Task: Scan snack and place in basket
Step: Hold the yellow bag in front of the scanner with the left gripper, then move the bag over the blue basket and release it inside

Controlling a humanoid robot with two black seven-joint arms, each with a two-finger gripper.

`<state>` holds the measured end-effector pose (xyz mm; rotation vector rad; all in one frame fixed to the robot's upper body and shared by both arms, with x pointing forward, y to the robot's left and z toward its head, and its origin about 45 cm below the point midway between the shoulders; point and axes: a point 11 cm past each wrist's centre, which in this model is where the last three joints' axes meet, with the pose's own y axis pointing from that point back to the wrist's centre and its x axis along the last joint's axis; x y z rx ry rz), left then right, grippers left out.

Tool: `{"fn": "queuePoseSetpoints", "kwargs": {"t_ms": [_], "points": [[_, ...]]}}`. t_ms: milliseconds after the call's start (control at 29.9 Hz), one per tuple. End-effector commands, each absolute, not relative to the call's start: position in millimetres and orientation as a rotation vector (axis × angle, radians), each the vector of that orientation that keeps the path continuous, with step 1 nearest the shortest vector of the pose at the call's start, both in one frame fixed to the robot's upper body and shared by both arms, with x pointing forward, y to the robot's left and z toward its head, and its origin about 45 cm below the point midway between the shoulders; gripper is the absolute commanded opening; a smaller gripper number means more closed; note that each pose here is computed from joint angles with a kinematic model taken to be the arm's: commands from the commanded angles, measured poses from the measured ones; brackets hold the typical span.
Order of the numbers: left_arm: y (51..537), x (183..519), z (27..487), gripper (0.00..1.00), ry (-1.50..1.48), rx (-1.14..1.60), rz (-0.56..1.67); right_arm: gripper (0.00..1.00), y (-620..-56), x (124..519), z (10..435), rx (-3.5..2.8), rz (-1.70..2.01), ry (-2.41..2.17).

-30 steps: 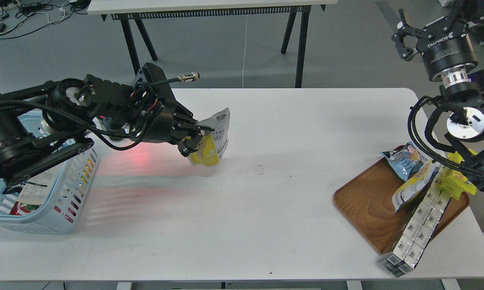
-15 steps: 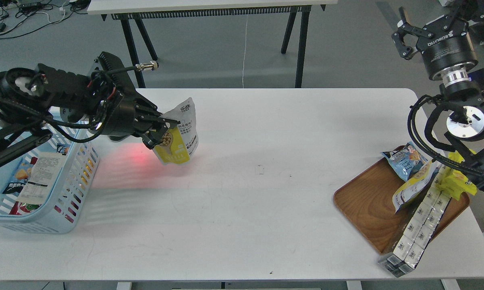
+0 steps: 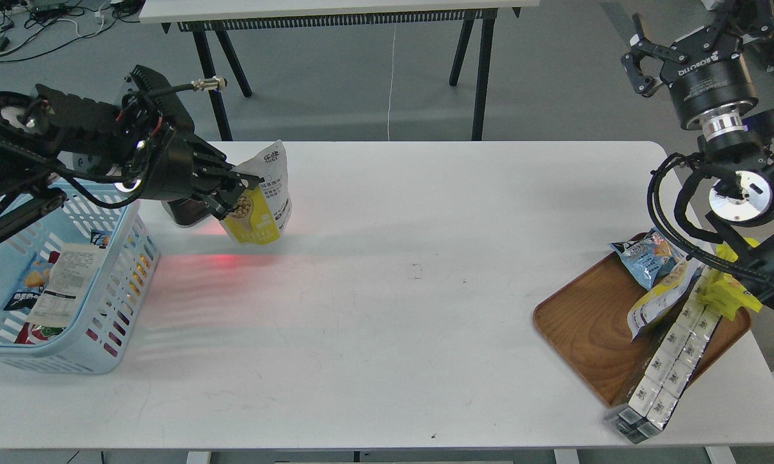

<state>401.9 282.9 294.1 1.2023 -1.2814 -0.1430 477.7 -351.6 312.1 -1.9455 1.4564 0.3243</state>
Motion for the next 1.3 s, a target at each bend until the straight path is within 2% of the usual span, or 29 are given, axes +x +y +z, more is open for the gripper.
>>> {"fn": "queuePoseSetpoints", "kwargs": {"t_ms": [0, 803, 1071, 1271], "points": [[288, 404, 294, 0.0, -1.272, 1.215, -0.133, 0.99, -351, 478, 312, -1.946, 0.325, 1.455], [284, 402, 295, 0.0, -1.28, 1.203, -0.139, 0.99, -350, 480, 317, -1.942, 0.318, 1.449], [267, 393, 346, 0.0, -1.39, 1.099, -0.056, 0.99, -352, 480, 316, -1.94, 0.317, 1.456], [303, 389, 374, 0.0, -1.398, 1.167, 0.025, 0.99, -353, 480, 316, -1.939, 0.315, 1.457]]}}
